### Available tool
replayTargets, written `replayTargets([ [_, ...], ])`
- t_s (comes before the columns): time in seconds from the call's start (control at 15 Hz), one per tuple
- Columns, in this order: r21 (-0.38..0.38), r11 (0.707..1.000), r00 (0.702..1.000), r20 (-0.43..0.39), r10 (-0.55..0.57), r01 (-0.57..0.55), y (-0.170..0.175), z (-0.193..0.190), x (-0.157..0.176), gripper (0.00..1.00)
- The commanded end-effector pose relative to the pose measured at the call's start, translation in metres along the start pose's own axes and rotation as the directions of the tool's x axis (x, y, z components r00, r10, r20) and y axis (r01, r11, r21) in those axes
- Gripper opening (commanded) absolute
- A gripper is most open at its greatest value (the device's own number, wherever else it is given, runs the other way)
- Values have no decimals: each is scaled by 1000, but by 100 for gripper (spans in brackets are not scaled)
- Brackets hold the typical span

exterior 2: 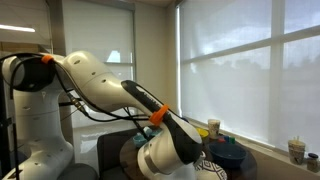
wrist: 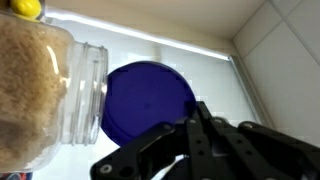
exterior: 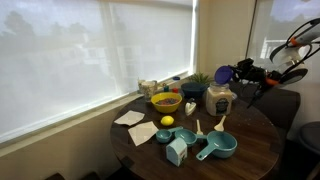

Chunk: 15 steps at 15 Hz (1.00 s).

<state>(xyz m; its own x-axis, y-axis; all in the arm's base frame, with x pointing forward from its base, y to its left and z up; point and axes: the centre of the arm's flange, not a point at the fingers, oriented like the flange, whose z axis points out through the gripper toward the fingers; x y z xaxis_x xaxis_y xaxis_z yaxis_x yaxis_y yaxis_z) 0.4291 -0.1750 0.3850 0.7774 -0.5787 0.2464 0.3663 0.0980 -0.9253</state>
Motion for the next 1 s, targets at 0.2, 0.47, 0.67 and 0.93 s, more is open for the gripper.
replayTargets([
  [0.2, -75, 996, 997, 48, 56, -53, 1, 13, 0, 1],
  [0.47, -42, 999, 999, 40, -10, 11, -18, 20, 9, 1],
  [0.67, -38, 998, 995, 82, -52, 56, -42, 33, 18, 1],
  [0.93, -172, 985, 974, 223, 29, 10, -76, 64, 20, 1],
])
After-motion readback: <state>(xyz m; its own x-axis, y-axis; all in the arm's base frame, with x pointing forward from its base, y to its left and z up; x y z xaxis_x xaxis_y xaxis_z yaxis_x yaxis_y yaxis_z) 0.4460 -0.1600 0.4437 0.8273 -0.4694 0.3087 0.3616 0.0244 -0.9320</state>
